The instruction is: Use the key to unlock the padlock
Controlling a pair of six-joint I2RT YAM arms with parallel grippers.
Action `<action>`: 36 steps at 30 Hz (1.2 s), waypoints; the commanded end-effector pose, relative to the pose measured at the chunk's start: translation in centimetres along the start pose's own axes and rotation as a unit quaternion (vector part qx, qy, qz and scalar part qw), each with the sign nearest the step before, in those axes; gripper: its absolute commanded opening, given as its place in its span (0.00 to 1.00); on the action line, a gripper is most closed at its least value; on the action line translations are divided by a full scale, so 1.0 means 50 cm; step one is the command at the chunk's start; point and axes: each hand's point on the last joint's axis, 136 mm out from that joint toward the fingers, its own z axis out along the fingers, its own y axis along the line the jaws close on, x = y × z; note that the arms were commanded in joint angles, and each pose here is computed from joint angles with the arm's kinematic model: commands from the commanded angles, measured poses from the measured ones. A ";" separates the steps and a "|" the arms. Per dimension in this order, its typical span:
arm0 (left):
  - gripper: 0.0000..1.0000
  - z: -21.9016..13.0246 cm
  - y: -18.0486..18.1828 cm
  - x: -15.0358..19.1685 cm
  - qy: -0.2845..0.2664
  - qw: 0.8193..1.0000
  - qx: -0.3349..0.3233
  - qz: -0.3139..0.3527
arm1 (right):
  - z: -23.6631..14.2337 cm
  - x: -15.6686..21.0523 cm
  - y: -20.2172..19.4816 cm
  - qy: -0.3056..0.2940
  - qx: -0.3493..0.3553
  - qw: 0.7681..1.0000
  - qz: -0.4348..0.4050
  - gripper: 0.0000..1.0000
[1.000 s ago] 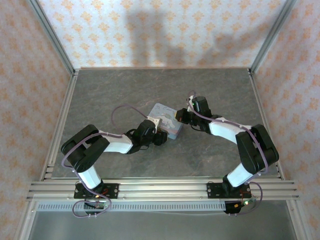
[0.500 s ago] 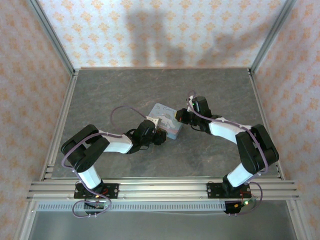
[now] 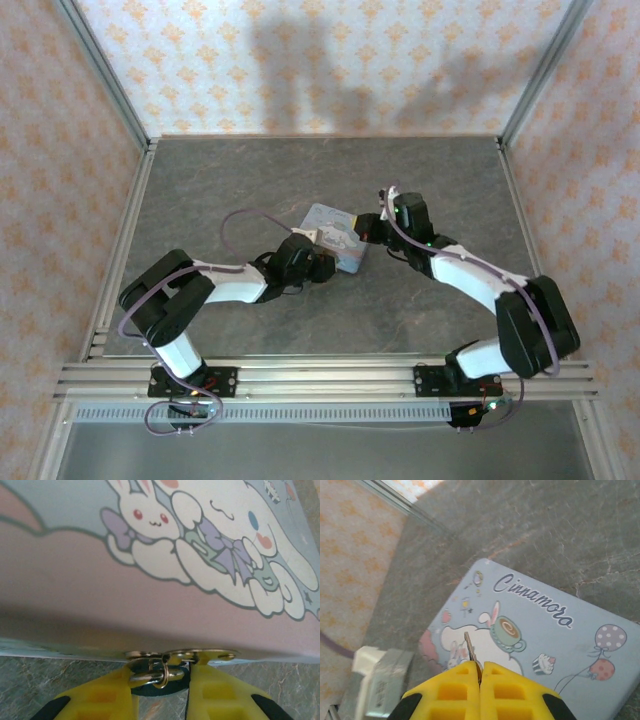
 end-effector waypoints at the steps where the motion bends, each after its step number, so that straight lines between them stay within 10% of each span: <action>1: 0.20 -0.017 -0.049 -0.035 -0.013 0.999 0.023 -0.019 | -0.032 0.009 -0.001 -0.017 0.002 1.000 -0.026 0.00; 18: 0.14 -0.027 -0.075 -0.068 0.011 0.993 0.053 -0.106 | -0.089 0.168 -0.011 -0.018 -0.027 0.997 -0.065 0.00; 36: 0.13 -0.054 -0.083 -0.106 0.014 0.985 0.077 -0.154 | -0.013 0.178 0.001 -0.015 -0.082 0.991 -0.107 0.00</action>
